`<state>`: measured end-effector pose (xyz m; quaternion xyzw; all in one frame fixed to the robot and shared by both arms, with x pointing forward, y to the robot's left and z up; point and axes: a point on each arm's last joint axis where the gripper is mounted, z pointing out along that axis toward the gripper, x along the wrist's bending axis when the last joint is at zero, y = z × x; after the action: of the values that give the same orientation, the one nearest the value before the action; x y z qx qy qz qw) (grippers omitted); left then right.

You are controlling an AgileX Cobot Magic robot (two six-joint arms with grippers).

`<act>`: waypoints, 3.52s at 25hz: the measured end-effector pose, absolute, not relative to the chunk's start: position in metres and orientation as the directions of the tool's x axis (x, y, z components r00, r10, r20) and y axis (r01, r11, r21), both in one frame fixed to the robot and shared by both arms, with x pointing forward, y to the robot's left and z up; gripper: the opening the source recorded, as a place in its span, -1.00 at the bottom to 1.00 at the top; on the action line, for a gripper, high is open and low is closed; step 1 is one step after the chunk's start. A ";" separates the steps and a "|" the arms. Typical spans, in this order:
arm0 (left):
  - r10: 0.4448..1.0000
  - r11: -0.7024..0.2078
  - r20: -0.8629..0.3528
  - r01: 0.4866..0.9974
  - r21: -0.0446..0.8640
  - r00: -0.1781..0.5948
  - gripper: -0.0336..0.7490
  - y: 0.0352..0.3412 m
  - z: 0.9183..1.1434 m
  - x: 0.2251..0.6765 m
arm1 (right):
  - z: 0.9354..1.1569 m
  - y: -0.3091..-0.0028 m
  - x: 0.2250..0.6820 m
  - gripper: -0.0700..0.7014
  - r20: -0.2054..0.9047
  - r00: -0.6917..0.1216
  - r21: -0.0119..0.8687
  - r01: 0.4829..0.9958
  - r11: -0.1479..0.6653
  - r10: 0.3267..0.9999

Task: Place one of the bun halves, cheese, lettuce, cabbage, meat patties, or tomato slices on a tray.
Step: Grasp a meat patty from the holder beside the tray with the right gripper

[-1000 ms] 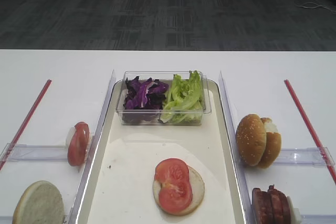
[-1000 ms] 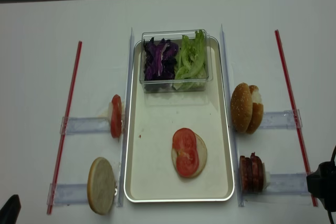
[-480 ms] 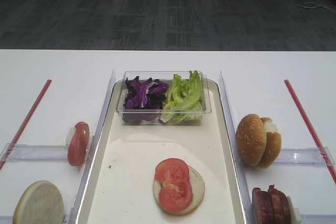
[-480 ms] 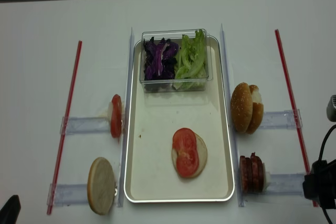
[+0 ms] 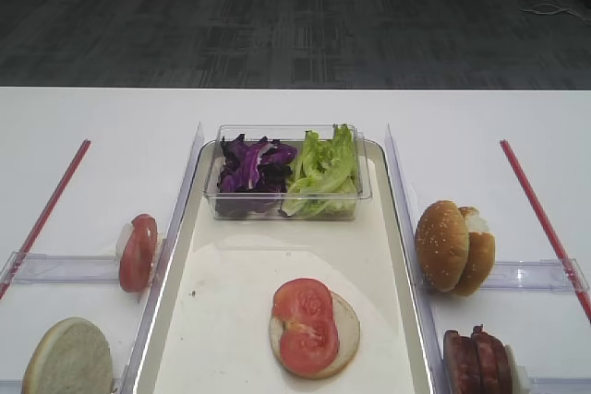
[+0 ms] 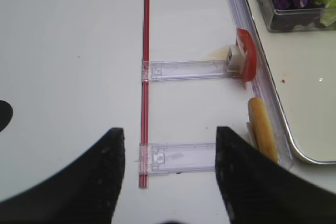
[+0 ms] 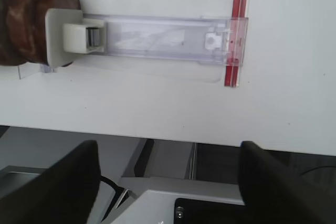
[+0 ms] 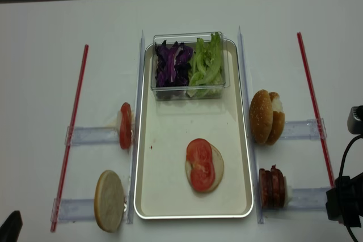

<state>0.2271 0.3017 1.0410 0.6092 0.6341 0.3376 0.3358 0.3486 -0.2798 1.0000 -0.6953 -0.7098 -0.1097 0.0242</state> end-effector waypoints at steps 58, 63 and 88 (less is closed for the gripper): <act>0.999 0.032 -0.016 0.546 0.837 -0.033 0.11 0.302 1.041 0.227 | 0.983 -0.195 0.385 0.33 0.275 -0.165 0.041 0.986 0.159 0.947; 0.999 0.032 -0.016 0.546 0.837 -0.033 0.11 0.302 1.041 0.227 | 0.980 -0.179 0.387 0.33 0.264 -0.188 0.030 0.982 0.187 0.946; 0.999 0.045 -0.028 0.545 0.837 -0.041 0.11 0.302 1.041 0.227 | 0.966 -0.136 0.421 -0.11 0.115 -0.138 0.058 0.989 0.133 0.984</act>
<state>0.2271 0.3017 1.0410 0.6042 0.6389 0.3350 0.3385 0.4210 -0.1363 0.9662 -0.6559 -0.7521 -0.0598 0.0245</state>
